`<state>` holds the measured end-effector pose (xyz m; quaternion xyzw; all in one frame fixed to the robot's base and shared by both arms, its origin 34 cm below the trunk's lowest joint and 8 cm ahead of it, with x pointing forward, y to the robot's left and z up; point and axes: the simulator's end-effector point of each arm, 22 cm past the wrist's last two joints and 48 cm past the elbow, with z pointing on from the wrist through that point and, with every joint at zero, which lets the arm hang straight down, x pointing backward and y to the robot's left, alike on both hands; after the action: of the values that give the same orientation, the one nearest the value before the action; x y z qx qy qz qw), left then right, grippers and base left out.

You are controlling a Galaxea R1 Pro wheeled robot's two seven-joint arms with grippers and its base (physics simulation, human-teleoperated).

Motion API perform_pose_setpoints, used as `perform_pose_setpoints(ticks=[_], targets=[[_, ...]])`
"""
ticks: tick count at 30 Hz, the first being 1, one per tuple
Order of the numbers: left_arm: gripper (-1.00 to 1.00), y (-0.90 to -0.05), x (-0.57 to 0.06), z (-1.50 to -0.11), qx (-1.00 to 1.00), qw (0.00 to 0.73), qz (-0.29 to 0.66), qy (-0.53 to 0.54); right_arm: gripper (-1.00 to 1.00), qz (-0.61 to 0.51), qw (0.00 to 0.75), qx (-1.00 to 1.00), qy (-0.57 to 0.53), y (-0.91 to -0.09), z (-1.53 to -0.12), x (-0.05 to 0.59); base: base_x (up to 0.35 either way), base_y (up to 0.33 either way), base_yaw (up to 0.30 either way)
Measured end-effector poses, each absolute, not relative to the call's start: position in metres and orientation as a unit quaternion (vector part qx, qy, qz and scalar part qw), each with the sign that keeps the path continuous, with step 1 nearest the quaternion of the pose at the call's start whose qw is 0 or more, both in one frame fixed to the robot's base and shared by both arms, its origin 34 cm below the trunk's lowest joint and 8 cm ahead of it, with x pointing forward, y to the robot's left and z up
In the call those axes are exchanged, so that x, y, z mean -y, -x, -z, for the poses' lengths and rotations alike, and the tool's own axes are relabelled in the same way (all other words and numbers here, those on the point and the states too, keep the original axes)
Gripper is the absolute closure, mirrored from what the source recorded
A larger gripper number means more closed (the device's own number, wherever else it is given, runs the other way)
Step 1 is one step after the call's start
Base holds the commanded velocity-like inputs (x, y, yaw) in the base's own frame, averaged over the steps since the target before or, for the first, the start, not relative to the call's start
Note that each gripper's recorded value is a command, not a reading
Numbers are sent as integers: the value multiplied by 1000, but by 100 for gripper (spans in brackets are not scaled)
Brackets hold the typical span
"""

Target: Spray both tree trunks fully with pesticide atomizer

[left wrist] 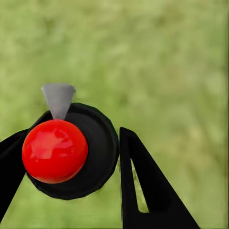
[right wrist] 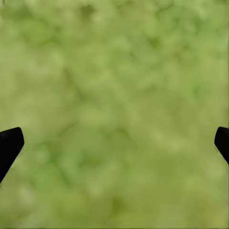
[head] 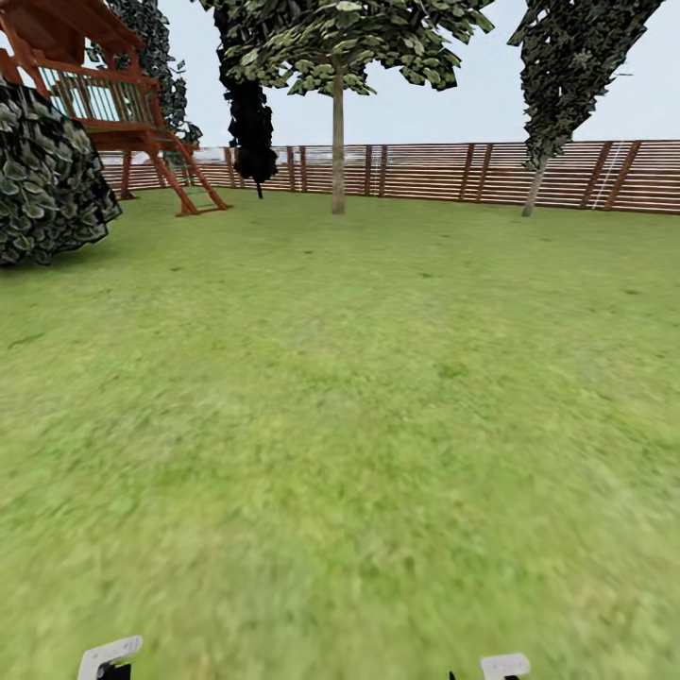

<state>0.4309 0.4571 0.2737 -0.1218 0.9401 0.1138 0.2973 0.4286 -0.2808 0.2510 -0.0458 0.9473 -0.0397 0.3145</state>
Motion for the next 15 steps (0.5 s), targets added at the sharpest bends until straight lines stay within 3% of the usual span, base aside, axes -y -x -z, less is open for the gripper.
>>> perform_pose_setpoints(ticks=[15], targets=[[100,-430,-459,-274,-940,297,-115,122,-100,40,315,-947,46,-429,-251,281,339,0,0]])
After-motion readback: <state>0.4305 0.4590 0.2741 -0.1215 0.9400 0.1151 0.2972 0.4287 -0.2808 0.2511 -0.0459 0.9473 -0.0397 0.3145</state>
